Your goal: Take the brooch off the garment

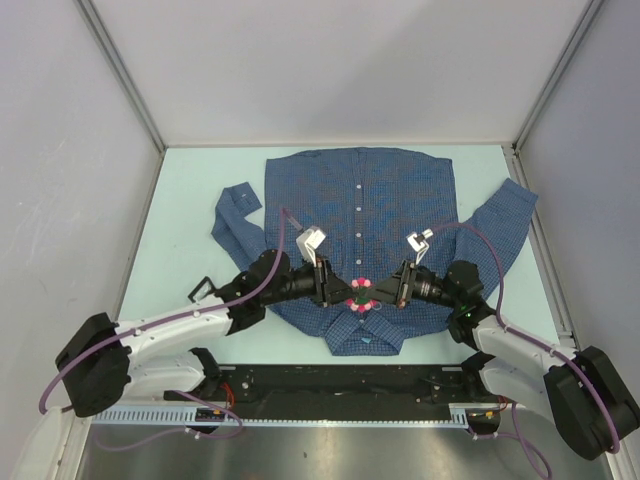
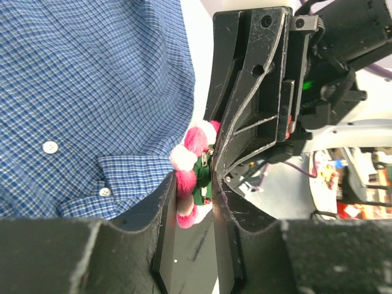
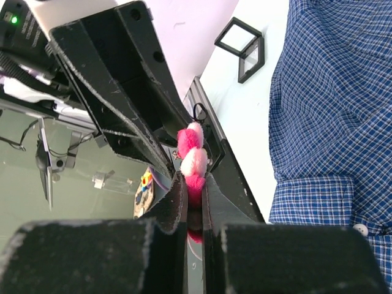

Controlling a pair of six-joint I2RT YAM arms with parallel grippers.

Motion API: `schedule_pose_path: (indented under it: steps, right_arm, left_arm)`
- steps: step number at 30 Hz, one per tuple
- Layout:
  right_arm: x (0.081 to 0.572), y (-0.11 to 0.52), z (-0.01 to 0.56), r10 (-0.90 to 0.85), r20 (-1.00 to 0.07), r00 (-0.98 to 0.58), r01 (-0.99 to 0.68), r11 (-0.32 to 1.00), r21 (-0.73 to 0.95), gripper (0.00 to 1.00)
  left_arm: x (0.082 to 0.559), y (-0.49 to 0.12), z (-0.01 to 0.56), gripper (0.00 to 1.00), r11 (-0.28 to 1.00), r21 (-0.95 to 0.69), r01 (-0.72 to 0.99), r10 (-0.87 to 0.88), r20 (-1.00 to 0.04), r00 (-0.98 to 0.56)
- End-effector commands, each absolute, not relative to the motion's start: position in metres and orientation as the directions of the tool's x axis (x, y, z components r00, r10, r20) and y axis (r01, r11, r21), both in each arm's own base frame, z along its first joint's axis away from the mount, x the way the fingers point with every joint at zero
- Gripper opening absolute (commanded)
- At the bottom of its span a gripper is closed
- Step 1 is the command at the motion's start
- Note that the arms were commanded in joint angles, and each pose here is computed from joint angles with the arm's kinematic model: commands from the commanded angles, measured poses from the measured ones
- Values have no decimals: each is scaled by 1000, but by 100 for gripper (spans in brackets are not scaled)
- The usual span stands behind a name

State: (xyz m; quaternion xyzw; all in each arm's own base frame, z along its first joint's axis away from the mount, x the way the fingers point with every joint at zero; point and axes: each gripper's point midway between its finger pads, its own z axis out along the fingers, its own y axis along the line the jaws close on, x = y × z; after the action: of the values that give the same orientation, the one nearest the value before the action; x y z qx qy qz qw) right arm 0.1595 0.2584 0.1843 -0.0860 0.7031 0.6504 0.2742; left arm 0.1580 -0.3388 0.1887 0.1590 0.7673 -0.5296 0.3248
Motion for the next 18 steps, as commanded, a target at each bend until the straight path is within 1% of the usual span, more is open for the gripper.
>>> schedule_pose_path:
  steps: [1,8,18]
  right_arm:
    - [153,263,209,214,-586,-782,-587,66,807,0]
    - [150,265,211,189,-603,-775,-606,48,794,0]
    - [151,264,207,188,-606,-773,-605,67,793,0]
  left_arm:
    - [138,-352,220,31,199,-750,631,-99,-656,-748]
    - [128,-358,223,33,130,-759,638,-53,-648,-760]
    - [131,-354,221,28,129,-770,624,-83,-636,-767]
